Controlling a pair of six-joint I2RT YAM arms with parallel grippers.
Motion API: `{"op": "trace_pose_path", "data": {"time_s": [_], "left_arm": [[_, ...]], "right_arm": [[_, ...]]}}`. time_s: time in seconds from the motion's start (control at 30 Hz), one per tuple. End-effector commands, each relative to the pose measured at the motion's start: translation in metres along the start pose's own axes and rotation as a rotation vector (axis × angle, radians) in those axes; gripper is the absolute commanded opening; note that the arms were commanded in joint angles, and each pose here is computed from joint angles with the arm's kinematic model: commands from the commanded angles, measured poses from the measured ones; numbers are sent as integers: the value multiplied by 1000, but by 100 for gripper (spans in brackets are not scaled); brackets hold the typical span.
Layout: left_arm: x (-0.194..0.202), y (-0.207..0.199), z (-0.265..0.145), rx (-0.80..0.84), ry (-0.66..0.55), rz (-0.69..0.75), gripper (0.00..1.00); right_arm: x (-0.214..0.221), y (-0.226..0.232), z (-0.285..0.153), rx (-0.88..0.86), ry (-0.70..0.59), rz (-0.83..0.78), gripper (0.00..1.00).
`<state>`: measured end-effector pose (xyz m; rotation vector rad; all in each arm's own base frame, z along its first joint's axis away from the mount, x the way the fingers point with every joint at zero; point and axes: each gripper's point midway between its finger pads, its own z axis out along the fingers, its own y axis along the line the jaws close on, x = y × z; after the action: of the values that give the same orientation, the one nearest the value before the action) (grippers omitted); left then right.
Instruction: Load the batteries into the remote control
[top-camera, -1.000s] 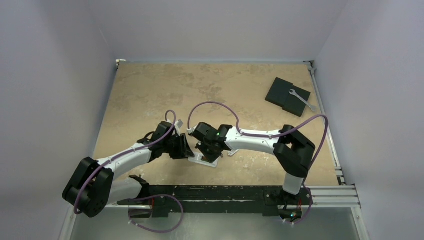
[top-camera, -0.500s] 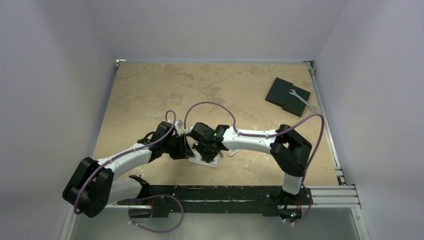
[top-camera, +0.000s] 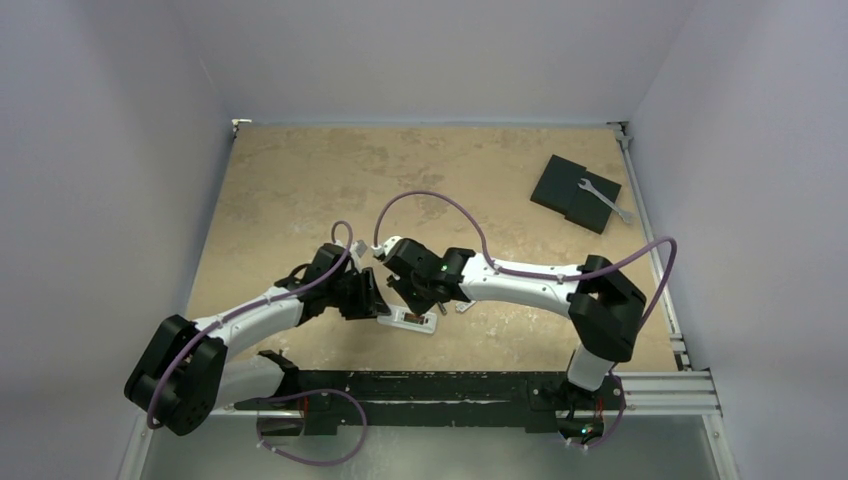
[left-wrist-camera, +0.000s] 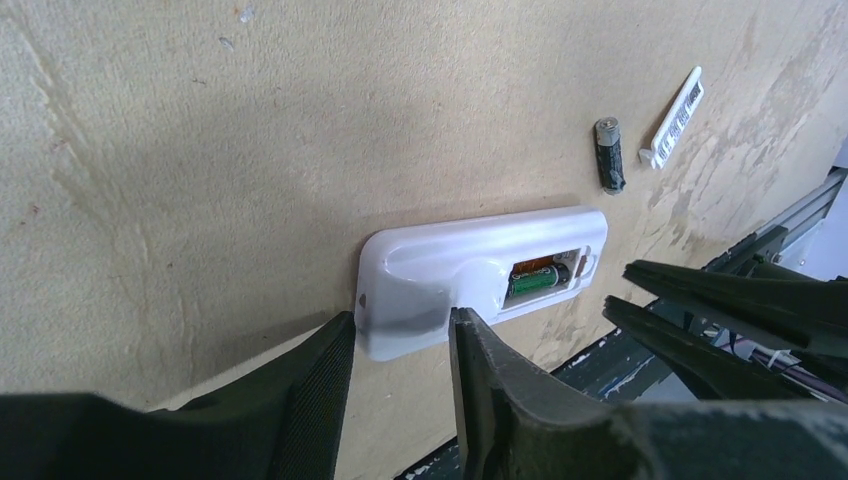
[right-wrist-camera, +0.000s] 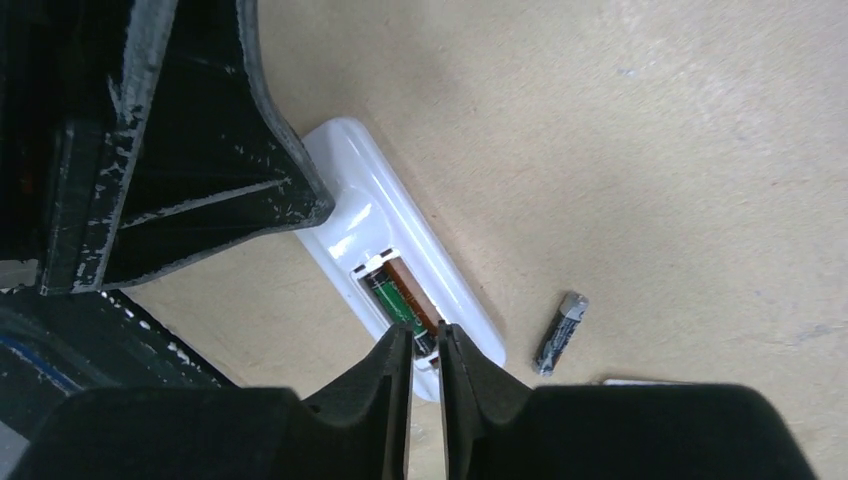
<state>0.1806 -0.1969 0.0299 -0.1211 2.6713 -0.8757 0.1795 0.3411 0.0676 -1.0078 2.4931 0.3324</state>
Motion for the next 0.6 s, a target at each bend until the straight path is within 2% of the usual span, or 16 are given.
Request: {"op": "trace_pose_path", "data": {"time_s": [0.0,0.23,0.57], "left_arm": [[-8,-10,-5,21,-27,27,42],[-10,-9,-13,-8,-43,11,53],[7,-23,-18,46,-14,-47,55]], "right_arm": [[-11,-16,-8,53,-72,23,26],[-8,-31,-3,90,-86,34,40],[-13,-48,7,133,-112,48,42]]}}
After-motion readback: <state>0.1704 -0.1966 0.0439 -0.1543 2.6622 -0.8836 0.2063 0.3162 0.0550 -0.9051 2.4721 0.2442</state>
